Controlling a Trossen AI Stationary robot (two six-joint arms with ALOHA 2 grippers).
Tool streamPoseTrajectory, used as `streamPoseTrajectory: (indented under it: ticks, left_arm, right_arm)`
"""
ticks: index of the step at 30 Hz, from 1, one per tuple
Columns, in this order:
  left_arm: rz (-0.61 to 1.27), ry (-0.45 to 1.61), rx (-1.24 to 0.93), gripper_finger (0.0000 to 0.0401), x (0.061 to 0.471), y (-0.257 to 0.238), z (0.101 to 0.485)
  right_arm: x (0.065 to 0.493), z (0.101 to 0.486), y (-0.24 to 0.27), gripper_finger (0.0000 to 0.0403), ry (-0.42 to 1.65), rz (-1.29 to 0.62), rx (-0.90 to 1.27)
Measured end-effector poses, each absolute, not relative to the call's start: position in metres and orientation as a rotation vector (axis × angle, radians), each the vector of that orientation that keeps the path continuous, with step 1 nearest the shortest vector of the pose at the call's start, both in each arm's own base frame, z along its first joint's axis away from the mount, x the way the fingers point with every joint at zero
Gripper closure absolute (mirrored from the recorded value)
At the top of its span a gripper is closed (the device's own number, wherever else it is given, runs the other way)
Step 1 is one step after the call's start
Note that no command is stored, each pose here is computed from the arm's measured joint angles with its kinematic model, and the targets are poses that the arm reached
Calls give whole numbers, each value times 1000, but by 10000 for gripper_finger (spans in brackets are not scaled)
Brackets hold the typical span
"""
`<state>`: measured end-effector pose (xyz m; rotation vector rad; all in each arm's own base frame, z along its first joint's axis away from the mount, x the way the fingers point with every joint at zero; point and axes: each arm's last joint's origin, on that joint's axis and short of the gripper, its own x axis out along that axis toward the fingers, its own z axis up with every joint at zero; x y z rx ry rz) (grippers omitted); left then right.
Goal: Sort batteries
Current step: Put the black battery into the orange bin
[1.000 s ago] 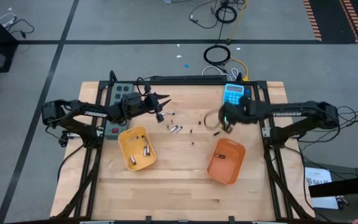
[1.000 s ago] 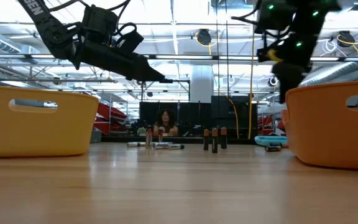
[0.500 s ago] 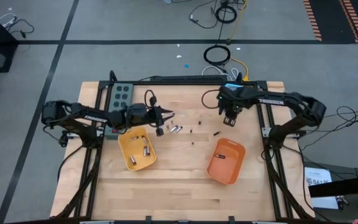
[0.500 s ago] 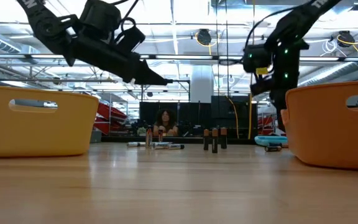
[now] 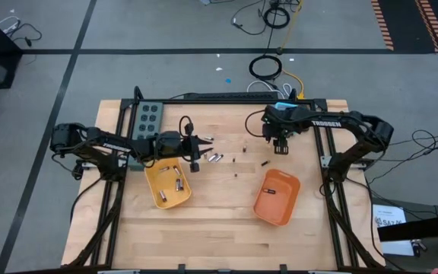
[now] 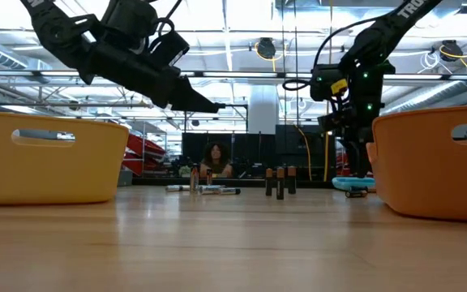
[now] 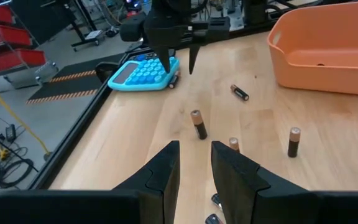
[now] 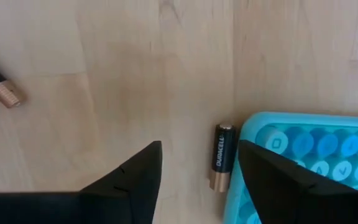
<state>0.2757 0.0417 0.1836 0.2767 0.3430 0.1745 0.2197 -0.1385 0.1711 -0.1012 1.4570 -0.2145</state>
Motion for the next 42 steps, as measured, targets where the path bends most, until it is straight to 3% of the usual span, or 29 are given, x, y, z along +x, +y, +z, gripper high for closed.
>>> streamPoseTrajectory:
  ticks: [34,42]
  left_arm:
    - [150,363,260,299,276,35,181]
    - [147,382,259,299,275,35,180]
  right_arm:
    - [219,142,-143,203,1568,-221,-43]
    - [221,148,-119,203,1640,-187,-156]
